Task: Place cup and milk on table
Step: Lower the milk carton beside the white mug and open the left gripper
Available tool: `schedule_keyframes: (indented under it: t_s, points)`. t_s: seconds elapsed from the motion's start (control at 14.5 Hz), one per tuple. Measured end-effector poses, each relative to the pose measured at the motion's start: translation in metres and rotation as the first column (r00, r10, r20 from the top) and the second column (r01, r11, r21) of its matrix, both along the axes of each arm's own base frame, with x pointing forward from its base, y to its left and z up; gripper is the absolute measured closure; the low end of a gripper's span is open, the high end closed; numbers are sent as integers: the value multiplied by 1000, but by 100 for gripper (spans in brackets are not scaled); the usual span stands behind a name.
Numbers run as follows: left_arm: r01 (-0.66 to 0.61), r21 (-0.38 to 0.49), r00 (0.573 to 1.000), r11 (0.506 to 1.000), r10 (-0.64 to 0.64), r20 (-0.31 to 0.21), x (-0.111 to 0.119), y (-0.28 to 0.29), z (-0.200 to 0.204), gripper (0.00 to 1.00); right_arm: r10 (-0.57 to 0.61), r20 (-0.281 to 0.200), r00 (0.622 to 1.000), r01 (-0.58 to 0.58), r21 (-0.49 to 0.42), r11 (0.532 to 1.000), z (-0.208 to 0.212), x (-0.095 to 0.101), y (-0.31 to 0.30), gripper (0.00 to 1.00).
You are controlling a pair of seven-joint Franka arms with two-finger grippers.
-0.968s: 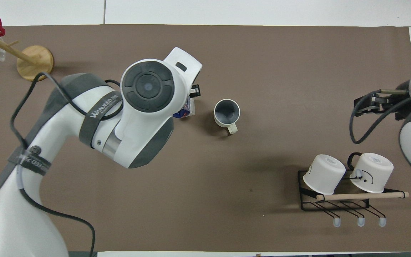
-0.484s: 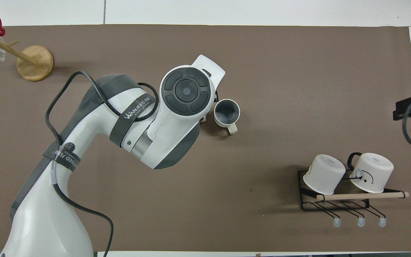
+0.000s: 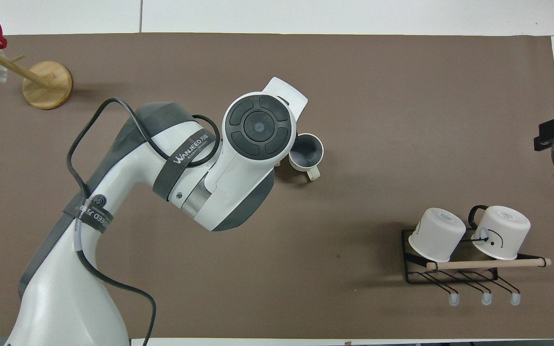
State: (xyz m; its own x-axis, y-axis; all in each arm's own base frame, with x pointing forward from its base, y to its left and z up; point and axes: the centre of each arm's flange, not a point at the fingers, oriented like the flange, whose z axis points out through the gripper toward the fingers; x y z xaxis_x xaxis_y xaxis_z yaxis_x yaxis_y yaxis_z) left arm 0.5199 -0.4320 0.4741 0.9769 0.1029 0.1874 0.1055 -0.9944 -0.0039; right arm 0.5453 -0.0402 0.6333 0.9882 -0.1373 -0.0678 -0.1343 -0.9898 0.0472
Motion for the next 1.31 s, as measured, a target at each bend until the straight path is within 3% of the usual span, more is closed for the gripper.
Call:
schedule_keyframes:
  t_s: [0.69, 0.76, 1.04, 1.11, 1.31]
  points:
    - [8, 17, 1000, 1000, -8, -22, -9, -9, -15, 57, 51, 4, 999, -51, 2, 999, 0, 2, 10, 0]
    - [8, 18, 1000, 1000, -7, -22, -9, -8, -15, 51, 51, 3, 999, -51, 3, 999, 0, 2, 10, 0]
    - [6, 17, 1000, 1000, -6, -20, -8, -8, -14, 6, 52, 2, 999, -52, 3, 999, 0, 2, 10, 0]
    - [5, 13, 1000, 1000, -5, -15, -8, -7, -10, 0, 52, 2, 999, -52, 3, 999, 0, 2, 10, 0]
    - [1, -12, 1000, 1000, -1, 19, -11, -2, 19, 0, 52, 2, 999, -52, 3, 999, 0, 2, 10, 0]
